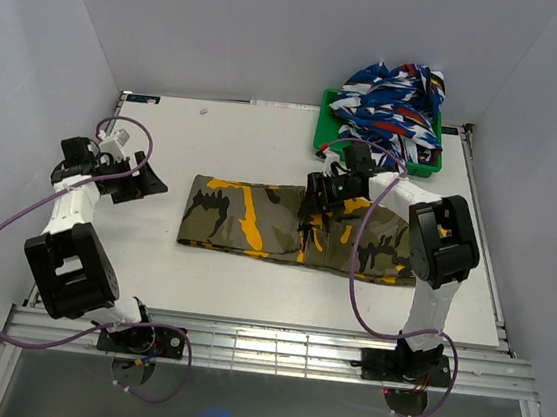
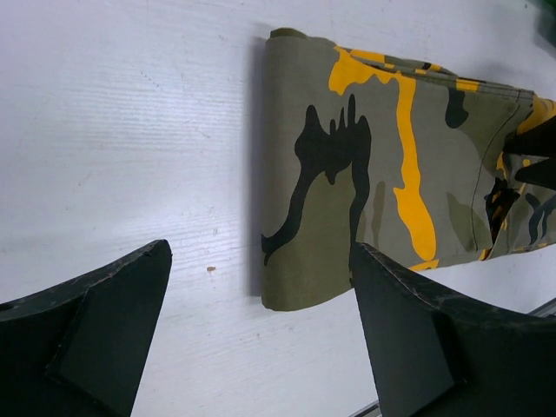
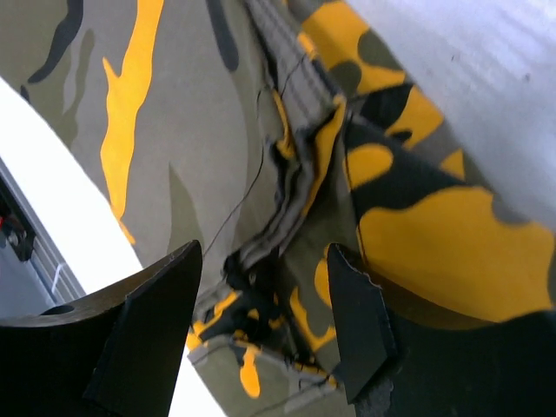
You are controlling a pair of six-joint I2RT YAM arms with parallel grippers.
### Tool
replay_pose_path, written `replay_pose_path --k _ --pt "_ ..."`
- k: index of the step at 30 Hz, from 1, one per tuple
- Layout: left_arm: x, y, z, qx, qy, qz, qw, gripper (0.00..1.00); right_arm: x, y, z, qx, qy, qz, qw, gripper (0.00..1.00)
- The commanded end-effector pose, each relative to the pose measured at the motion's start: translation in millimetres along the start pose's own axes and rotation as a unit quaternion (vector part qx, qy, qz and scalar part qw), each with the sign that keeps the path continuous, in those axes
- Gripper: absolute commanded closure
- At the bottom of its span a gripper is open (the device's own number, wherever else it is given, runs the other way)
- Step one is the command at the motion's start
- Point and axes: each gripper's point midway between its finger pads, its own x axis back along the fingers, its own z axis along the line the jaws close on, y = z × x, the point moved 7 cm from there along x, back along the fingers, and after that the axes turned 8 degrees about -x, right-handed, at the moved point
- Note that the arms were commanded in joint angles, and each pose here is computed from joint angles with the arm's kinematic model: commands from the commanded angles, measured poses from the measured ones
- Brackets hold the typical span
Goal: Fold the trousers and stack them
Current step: Fold the trousers
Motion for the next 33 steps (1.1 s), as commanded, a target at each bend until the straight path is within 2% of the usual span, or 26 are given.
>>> replay_pose_path --k 1,7,11,15,17,18,19,26,33 --pt "-3 -11 5 0.000 -0.012 0.006 1.000 0.06 -7 31 8 0.013 0.007 -0.044 0.999 0.35" --pt "-5 -14 7 0.005 -0.010 0.006 1.000 0.06 -24 30 -2 -0.001 0.002 -0.038 0.999 0.36" --pt "-8 -16 12 0.007 -0.001 0.011 1.000 0.06 -32 27 -2 -0.009 0.010 -0.026 1.000 0.44" --pt "-14 -22 20 0.021 0.012 0.021 0.999 0.06 -27 22 7 -0.016 0.028 -0.024 0.999 0.72" --pt "-17 -26 24 0.024 0.016 0.025 0.999 0.07 -18 22 16 -0.013 0.039 -0.032 0.999 0.80" --pt "-18 -27 26 0.024 0.017 0.026 0.999 0.07 -14 22 20 -0.012 0.042 -0.035 0.998 0.90" --pt "-19 -29 27 0.027 0.020 0.029 0.999 0.07 -13 14 20 -0.021 0.042 -0.031 0.998 0.92" --pt "-26 -31 37 0.030 0.033 0.034 0.998 0.07 6 0 32 -0.025 0.042 -0.040 0.998 0.92" --pt "-39 -36 45 0.044 0.021 0.046 0.998 0.07 -8 -9 11 -0.022 0.011 -0.021 0.999 0.92"
